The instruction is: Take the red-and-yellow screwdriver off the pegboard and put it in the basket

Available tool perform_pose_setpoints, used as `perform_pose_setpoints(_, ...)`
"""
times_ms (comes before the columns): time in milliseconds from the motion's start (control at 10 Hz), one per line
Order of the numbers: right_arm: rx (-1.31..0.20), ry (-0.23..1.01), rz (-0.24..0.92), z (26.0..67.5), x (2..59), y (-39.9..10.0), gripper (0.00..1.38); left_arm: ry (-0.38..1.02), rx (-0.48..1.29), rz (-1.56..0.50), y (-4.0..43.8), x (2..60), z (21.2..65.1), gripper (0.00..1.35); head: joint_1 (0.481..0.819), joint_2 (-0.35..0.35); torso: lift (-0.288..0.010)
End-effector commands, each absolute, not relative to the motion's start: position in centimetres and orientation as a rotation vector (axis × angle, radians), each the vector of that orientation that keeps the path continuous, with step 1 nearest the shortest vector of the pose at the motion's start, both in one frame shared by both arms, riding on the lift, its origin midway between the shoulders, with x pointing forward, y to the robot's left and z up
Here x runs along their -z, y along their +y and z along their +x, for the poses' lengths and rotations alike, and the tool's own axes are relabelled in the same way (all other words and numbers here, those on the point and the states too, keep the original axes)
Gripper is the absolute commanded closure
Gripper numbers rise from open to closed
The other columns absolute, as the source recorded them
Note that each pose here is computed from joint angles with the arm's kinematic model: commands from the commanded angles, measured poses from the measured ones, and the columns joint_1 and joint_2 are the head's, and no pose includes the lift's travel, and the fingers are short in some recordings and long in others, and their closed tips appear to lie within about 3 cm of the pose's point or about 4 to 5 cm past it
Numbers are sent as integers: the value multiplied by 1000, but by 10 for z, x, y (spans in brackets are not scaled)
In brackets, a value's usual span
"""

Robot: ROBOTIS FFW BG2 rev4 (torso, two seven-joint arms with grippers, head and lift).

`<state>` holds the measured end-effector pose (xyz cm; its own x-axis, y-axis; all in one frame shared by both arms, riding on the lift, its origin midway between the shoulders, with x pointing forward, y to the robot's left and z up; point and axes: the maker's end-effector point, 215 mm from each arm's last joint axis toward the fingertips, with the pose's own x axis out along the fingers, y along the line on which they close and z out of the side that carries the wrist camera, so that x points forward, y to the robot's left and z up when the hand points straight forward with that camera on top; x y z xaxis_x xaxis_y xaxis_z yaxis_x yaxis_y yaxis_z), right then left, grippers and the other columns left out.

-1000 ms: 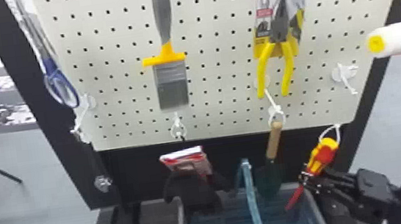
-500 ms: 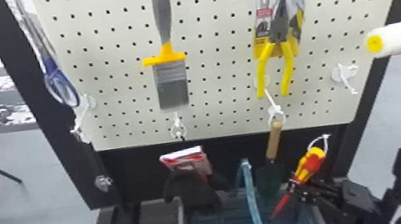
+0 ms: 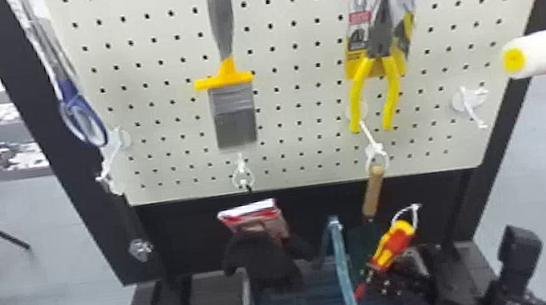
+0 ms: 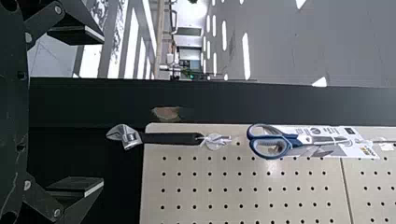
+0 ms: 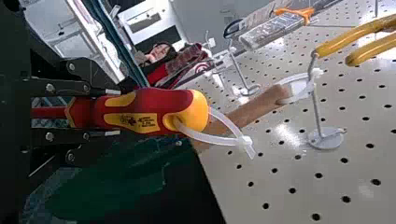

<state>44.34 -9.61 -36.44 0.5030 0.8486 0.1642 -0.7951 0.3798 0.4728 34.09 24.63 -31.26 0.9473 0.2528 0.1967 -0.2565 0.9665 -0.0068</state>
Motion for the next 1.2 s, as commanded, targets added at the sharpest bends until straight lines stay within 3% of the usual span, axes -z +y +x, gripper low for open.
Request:
perform_pose_setpoints(0, -1061, 129, 591, 436, 375, -85, 1110, -196, -261, 17, 246, 313, 341, 219, 549, 0, -100)
perform_pose_setpoints(400, -1060, 150, 612, 428, 383, -82, 1108, -194, -260, 16, 245, 314, 341, 220, 549, 0, -100)
perform_pose_setpoints(500, -1059, 151, 618, 428, 384, -82, 992, -194, -260, 16, 245, 314, 341, 219, 549, 0, -100)
perform_pose_setpoints(600, -1061, 149, 613, 429, 382, -82, 599, -194, -260, 16, 245, 314, 341, 219, 549, 0, -100)
perform_pose_setpoints(700, -1065, 150, 604, 429, 381, -82, 294, -194, -260, 16, 245, 314, 341, 219, 549, 0, -100)
perform_pose_setpoints(800, -1065, 151, 601, 429, 381, -83, 98, -197, -260, 16, 245, 313, 342, 219, 549, 0, -100)
perform_pose_setpoints(1100, -1071, 144, 579, 431, 376, -83, 134, -196, -259, 15, 245, 313, 342, 219, 549, 0, -100)
